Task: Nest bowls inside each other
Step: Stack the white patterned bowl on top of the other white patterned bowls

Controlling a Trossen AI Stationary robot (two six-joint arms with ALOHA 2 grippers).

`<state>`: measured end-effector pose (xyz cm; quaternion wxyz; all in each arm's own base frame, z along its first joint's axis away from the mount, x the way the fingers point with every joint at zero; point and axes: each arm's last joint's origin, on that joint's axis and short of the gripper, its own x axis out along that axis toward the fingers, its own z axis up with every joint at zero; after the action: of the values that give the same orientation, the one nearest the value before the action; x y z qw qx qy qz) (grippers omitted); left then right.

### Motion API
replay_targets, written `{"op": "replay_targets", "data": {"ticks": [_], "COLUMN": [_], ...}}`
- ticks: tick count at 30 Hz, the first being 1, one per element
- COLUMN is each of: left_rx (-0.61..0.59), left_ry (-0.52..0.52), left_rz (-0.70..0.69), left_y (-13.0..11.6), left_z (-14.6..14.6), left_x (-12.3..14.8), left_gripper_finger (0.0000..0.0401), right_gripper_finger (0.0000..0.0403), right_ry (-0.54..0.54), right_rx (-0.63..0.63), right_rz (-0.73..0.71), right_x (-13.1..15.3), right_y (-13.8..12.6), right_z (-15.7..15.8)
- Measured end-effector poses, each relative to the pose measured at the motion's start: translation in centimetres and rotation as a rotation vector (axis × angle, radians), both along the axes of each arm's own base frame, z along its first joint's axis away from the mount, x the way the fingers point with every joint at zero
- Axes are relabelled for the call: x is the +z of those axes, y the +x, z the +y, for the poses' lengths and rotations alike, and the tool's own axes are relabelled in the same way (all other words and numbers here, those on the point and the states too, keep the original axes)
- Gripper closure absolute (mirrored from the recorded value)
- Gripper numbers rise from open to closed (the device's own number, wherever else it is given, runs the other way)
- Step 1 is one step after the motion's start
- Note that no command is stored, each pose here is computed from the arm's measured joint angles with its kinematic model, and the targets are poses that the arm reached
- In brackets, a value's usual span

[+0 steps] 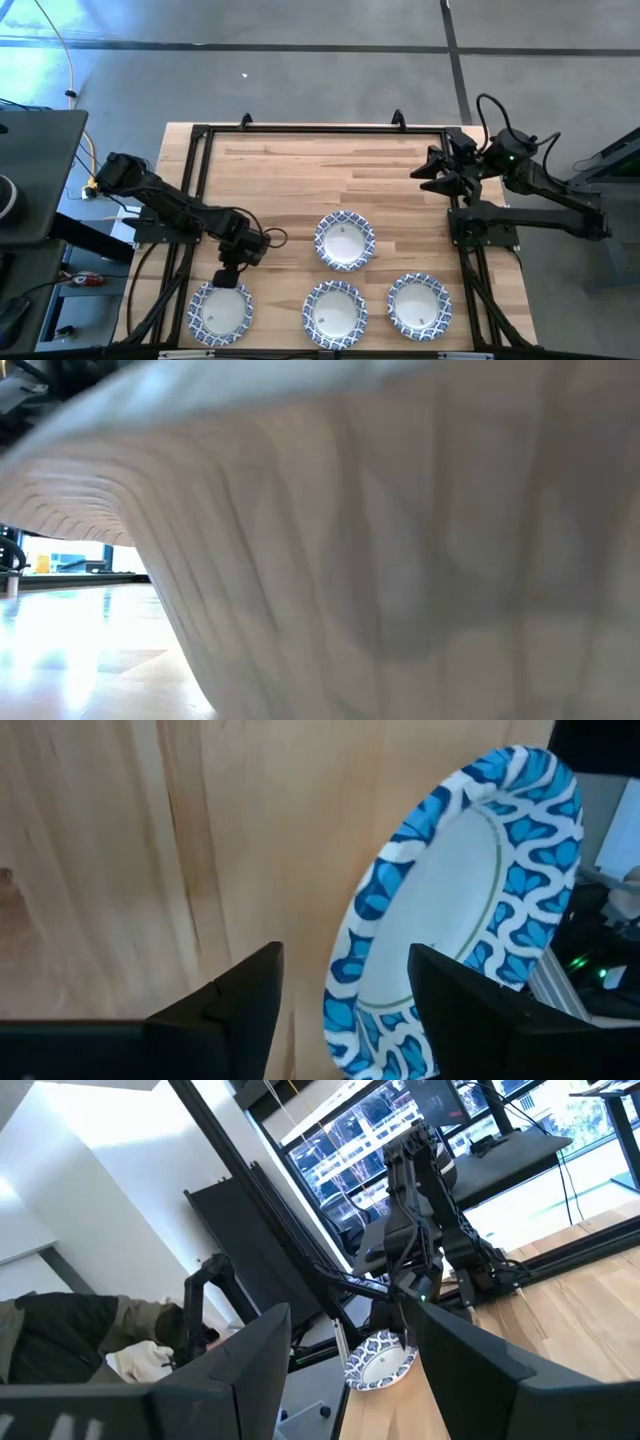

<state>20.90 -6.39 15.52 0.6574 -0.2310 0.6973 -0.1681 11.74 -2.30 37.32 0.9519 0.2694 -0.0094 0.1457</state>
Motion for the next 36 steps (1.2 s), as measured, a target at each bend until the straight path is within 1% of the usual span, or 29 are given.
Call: {"op": "replay_targets", "data": {"ticks": [4,15,20,26,30,36], "left_rx": [0.024,0.023,-0.006,-0.033,-0.040,-0.039], "left_ry": [-0.020,-0.027,-0.035,-0.057,-0.075,-0.095], "left_rz": [0.003,-0.019,0.013,0.015,0.028,0.042], "left_y": [-0.2,0.2,0.3,0.7,0.7,0.7], "left_z": [0.0,-0.1,-0.7,-1.7,-1.9,-1.8], "left_x": [-0.6,-0.8,-1.7,-2.6,-2.8,-2.8], "left_gripper_finger": [0.0203,0.0201,0.0201,0.0204,0.0229,0.0300], "right_gripper_finger": [0.0197,0.0197,0.0197,0.0197,0.0197,0.0197], "right_ry": [0.000,-0.002,-0.002,-0.001,-0.001,-0.002], "right_rx": [0.000,0.000,0.000,0.000,0.000,0.000], "right_rz": [0.000,0.000,0.000,0.000,0.000,0.001], "right_x": [0.0,0.0,0.0,0.0,0.0,0.0], "right_y": [0.0,0.0,0.0,0.0,0.0,0.0], "right_z": [0.0,0.0,0.0,0.0,0.0,0.0]}}
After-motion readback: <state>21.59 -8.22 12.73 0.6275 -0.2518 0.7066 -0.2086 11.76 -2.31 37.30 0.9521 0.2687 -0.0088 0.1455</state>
